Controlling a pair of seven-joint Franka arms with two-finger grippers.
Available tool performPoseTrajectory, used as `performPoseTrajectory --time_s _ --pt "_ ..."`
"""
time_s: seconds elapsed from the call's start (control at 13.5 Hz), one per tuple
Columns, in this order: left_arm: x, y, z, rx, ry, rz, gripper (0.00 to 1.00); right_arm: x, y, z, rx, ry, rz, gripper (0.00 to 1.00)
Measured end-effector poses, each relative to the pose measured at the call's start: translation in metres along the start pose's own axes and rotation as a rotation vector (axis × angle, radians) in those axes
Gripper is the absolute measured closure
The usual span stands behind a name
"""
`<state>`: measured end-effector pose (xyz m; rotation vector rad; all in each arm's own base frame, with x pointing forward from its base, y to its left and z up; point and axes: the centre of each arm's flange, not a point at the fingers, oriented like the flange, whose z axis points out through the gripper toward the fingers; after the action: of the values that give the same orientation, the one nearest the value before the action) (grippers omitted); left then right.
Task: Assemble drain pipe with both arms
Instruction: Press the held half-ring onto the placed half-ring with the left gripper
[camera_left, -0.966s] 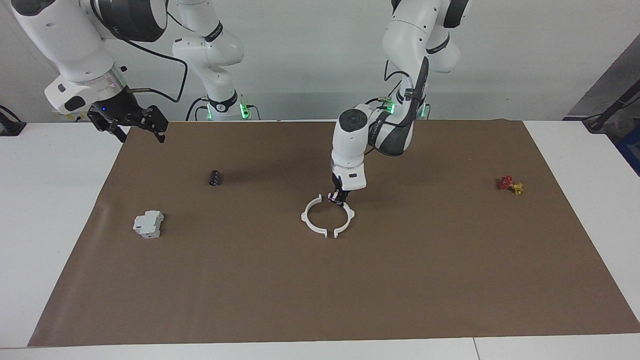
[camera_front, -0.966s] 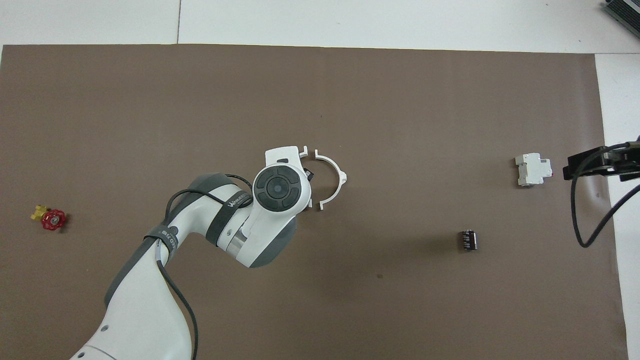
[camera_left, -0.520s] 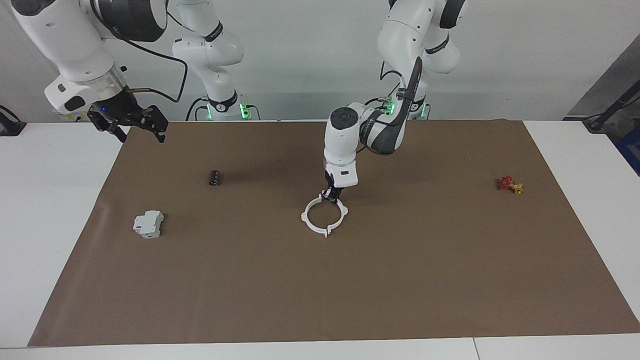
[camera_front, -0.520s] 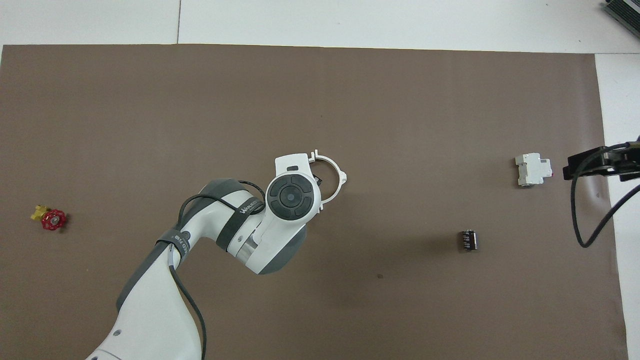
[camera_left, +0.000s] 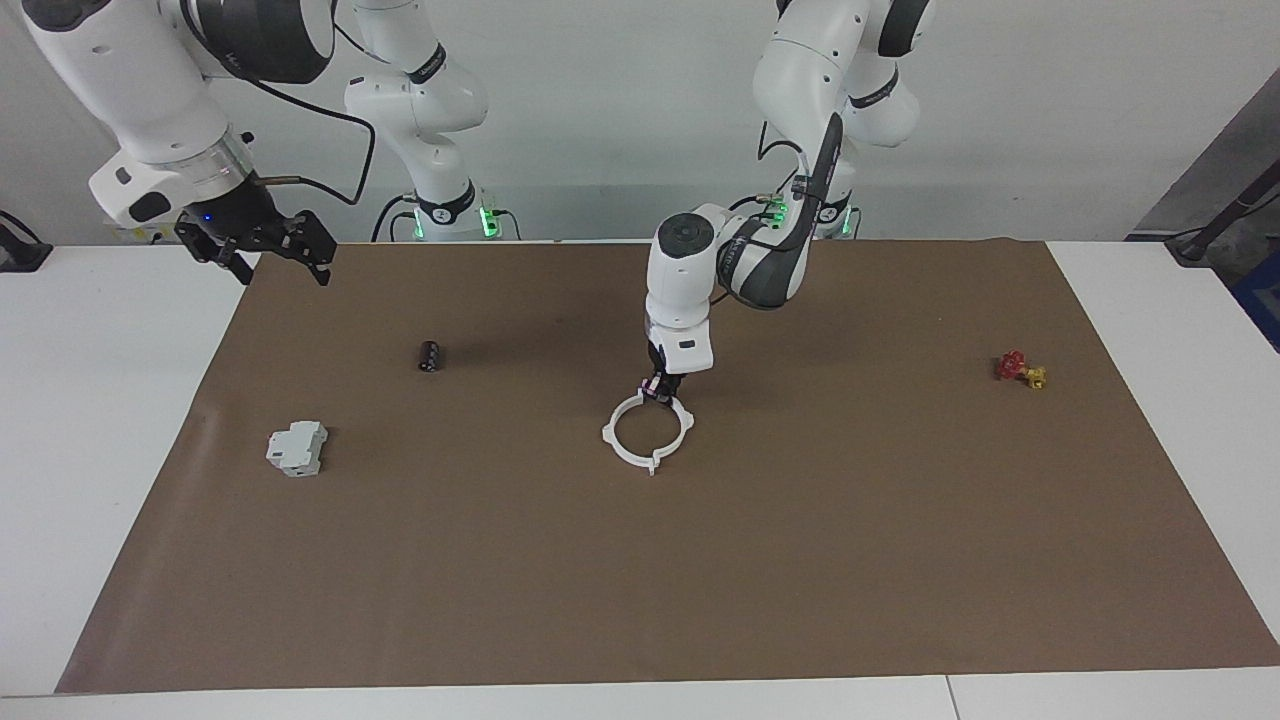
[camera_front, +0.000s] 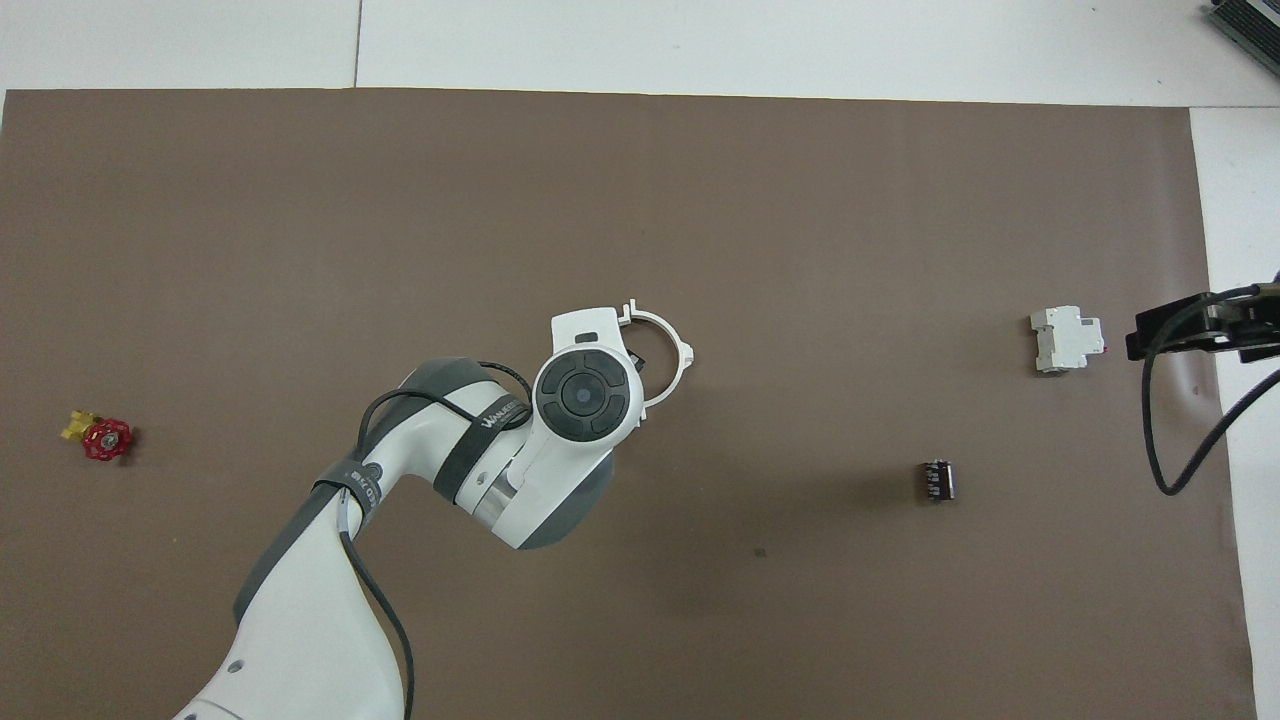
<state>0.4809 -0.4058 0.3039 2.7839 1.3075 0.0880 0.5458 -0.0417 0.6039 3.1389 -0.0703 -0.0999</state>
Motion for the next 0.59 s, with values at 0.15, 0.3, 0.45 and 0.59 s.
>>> performPoseTrajectory --time_s 0.15,0.3,0.45,0.59 --pt "-0.002 0.0 0.007 0.024 0.022 0.024 0.93 0.0 0.0 0.0 0.0 0.0 0.0 0.0" --pt "-0.001 0.009 0.008 0.06 0.042 0.032 0.93 0.0 0.0 0.0 0.0 0.0 0.0 0.0" --pt "0.002 0.016 0.008 0.078 0.049 0.03 0.93 0.0 0.0 0.0 0.0 0.0 0.0 0.0" --pt "0.003 0.018 0.008 0.079 0.051 0.012 0.93 0.0 0.0 0.0 0.0 0.0 0.0 0.0"
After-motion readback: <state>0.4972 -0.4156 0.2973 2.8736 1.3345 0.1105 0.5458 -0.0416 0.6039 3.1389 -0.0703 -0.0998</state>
